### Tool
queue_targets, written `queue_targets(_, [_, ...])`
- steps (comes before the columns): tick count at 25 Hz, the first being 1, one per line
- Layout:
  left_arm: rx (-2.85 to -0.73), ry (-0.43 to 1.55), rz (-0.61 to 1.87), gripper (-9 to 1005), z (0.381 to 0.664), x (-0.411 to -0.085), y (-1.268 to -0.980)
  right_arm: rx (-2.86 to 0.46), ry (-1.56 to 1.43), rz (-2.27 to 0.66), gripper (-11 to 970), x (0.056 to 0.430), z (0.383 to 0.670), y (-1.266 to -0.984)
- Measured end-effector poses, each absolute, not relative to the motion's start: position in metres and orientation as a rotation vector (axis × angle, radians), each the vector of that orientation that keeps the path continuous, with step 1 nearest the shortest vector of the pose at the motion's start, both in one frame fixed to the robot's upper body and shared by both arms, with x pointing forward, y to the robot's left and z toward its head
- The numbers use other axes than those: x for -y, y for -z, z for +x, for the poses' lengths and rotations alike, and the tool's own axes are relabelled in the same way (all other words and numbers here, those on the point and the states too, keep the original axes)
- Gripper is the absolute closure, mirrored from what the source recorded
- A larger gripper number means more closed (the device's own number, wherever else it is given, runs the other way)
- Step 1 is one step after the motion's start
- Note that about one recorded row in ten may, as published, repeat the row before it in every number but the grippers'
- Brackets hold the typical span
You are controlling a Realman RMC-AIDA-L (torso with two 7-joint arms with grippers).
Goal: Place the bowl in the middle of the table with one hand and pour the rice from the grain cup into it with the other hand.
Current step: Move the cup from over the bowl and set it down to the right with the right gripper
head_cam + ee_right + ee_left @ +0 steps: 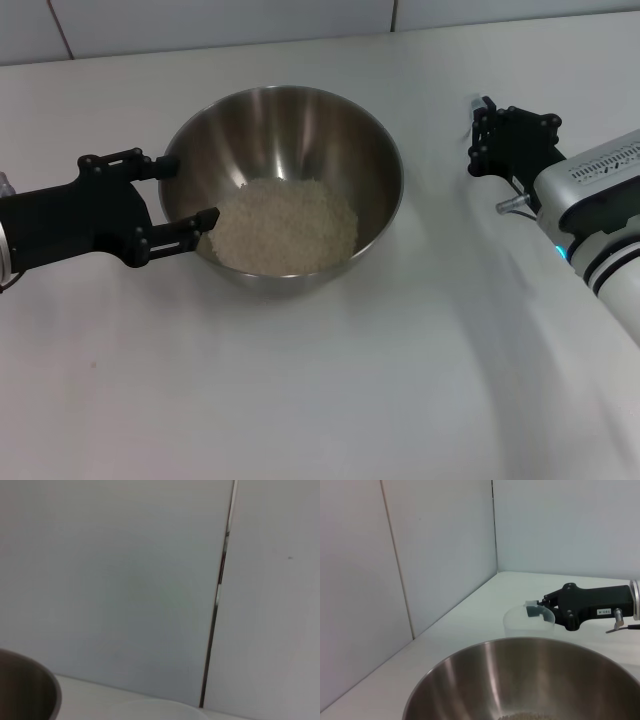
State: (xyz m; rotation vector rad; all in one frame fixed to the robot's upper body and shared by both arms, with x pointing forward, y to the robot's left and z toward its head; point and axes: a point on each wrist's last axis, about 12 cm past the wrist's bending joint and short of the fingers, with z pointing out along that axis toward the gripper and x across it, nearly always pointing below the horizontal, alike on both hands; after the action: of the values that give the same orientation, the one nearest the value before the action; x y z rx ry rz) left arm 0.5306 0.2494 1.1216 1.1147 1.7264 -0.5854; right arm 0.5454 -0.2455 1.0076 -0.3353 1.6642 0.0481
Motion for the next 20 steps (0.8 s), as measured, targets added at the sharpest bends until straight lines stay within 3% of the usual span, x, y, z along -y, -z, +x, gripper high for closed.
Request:
queue_targets(9, [-1.722, 0.586, 1.118, 268, 0.532, -0.248, -1.122, -1.706, -0.057, -0.394, 898, 0.244, 0.536, -0.998])
queue_targets(15, [-1.726, 0.593, 1.113, 268, 0.533, -0.247, -1.123, -1.735, -0.064, -0.343, 690, 0.251, 0.514, -0.987])
queue_targets(20, [-1.738, 0.602, 1.108, 268, 0.532, -0.248, -1.120, -1.674, -0.056, -0.224, 596, 0.266, 0.477, -0.984])
